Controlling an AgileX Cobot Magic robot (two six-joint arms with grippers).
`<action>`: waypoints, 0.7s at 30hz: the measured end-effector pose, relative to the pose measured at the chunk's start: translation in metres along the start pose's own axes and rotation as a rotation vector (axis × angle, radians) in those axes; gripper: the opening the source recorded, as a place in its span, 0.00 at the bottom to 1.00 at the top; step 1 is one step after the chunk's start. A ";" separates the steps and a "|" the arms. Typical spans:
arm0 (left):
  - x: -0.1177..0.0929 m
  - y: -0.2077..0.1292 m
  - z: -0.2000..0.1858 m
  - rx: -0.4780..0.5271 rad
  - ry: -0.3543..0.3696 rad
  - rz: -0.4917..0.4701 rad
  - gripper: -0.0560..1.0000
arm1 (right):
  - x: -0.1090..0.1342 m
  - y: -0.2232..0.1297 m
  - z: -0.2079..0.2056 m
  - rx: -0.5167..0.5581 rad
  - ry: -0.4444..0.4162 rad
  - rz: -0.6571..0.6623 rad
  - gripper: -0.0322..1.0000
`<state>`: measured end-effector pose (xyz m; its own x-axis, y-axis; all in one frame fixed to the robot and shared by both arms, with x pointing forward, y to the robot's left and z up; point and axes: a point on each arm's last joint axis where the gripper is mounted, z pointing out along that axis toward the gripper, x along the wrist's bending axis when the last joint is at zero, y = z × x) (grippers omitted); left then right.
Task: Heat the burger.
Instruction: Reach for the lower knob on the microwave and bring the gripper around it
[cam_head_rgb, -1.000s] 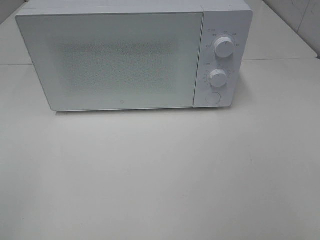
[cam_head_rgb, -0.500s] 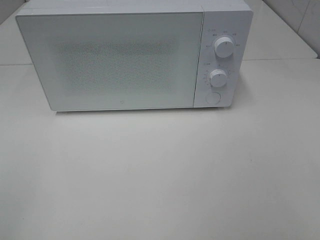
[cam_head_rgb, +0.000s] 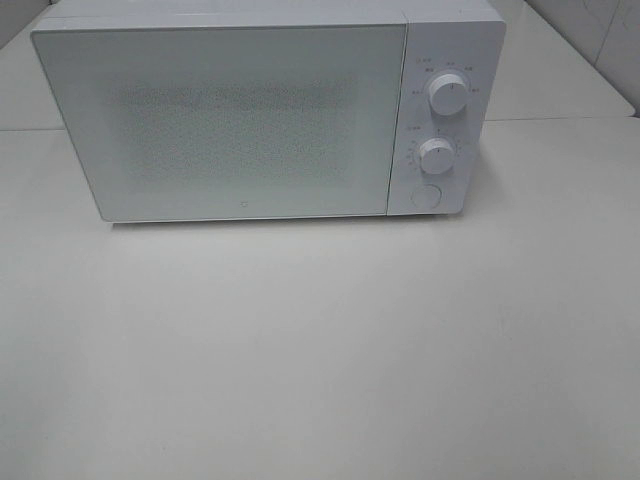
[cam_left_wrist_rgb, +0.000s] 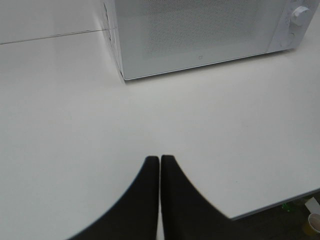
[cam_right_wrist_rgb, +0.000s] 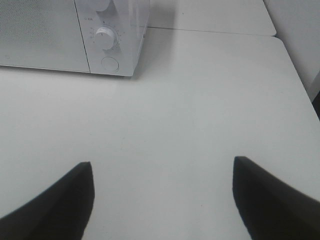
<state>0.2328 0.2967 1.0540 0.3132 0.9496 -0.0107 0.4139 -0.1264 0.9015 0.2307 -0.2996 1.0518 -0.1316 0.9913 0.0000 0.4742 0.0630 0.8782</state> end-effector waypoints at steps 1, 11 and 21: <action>0.000 0.000 0.000 0.000 0.000 0.000 0.05 | 0.000 0.000 0.000 -0.003 0.000 0.000 0.71; 0.000 0.000 0.000 0.000 0.000 0.000 0.05 | 0.000 0.018 0.021 0.116 0.005 0.003 0.71; 0.000 0.000 0.000 0.000 0.000 0.000 0.05 | 0.000 0.026 0.047 0.289 0.000 0.000 0.71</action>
<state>0.2328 0.2967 1.0540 0.3132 0.9496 -0.0107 0.4139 -0.1264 0.9015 0.2843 -0.2925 1.0522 -0.1316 0.9913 0.0000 0.7026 0.0933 0.7054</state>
